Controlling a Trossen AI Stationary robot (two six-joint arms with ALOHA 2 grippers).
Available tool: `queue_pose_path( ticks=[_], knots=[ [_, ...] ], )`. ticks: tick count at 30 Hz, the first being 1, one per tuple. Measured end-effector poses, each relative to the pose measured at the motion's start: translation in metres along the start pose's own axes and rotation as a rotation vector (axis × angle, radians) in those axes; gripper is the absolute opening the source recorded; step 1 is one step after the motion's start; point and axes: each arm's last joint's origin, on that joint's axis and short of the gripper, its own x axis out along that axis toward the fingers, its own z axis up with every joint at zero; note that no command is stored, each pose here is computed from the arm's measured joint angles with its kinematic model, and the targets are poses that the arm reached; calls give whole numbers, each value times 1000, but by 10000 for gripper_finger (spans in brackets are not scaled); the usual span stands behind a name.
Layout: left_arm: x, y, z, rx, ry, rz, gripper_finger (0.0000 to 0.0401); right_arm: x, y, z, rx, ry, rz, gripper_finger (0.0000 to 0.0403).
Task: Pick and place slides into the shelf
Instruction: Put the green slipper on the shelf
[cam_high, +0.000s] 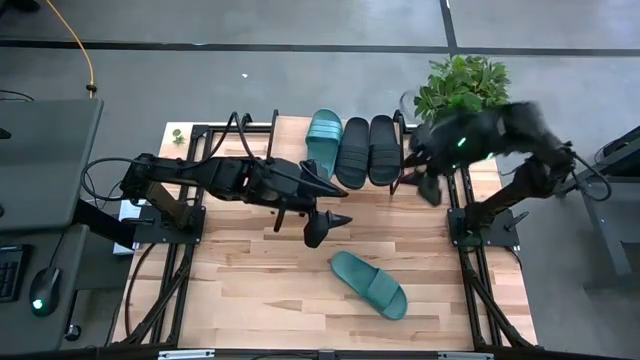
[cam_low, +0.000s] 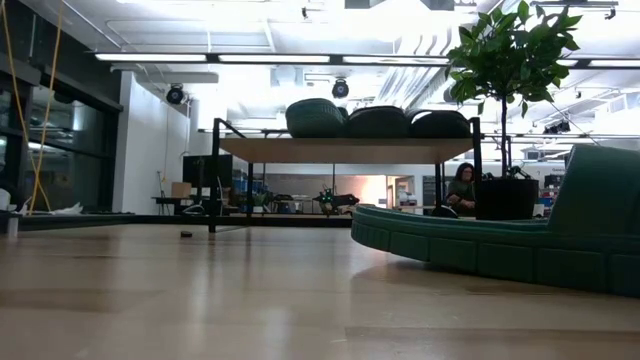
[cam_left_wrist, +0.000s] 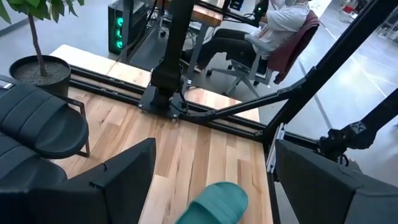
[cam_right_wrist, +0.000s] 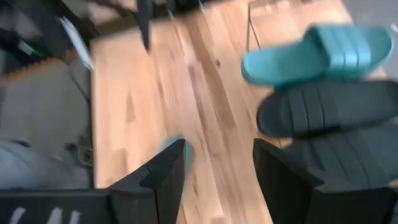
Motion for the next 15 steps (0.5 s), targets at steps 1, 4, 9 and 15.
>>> queue_pose_path(
  ticks=[1, 4, 9, 15],
  knots=[
    [0, 0, 0, -1, 1, -2, 307, 9, 4, -3, -5, 31, -22, 178],
    [0, 0, -1, 0, 15, -20, 308, 38, 20, -15, -32, 108, -80, 178],
    [0, -3, -3, 12, 59, -113, 308, 79, 54, -30, -43, 41, -97, 178],
    [-1, -5, -6, 30, 121, -219, 308, 104, 77, -46, 106, 14, -39, 178]
  ],
)
